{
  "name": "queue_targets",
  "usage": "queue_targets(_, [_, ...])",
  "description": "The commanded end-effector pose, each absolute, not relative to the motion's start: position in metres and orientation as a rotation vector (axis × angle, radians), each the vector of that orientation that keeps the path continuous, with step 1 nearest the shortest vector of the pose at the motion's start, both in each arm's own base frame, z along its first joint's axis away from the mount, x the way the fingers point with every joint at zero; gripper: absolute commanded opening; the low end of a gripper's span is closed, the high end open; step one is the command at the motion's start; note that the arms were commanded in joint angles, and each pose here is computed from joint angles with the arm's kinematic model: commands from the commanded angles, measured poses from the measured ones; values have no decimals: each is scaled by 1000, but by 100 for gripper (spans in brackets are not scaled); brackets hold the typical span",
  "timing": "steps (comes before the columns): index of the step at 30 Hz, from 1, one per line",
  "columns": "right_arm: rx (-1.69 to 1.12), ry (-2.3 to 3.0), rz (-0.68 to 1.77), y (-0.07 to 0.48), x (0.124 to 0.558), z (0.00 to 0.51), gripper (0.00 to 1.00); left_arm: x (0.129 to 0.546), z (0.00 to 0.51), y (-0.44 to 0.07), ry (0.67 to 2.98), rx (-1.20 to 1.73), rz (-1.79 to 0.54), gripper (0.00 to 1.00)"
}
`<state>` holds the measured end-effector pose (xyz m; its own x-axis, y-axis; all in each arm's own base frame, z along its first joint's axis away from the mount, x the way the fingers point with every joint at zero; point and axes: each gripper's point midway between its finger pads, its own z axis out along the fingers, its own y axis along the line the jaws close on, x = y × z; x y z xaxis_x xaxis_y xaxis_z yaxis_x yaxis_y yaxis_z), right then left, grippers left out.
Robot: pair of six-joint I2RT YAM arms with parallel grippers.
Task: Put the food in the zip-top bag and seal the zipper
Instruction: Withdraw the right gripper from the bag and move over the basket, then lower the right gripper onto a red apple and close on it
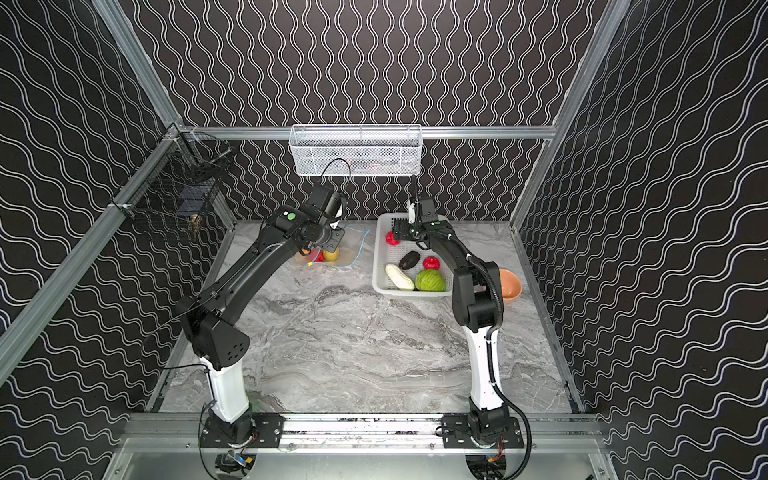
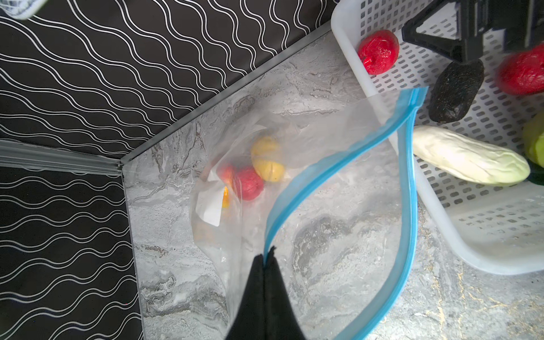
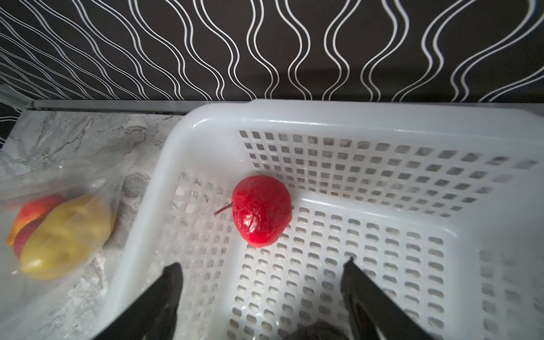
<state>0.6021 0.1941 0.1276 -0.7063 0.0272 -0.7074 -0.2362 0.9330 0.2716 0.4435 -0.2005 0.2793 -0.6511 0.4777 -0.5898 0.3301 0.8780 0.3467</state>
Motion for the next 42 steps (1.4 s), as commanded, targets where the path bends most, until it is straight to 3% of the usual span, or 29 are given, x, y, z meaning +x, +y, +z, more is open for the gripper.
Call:
queue_targets(1, [-141, 2294, 474, 198, 610, 131, 79, 445, 285, -198, 2319, 553, 283, 0])
queue_targets(12, [-138, 2317, 523, 207, 616, 115, 75, 448, 282, -199, 2323, 549, 289, 0])
queue_targets(24, [-63, 2355, 568, 210, 622, 95, 78, 452, 278, -200, 2325, 549, 314, 0])
queue_targets(42, [-5, 2344, 598, 214, 635, 79, 72, 455, 272, -210, 2328, 567, 338, 0])
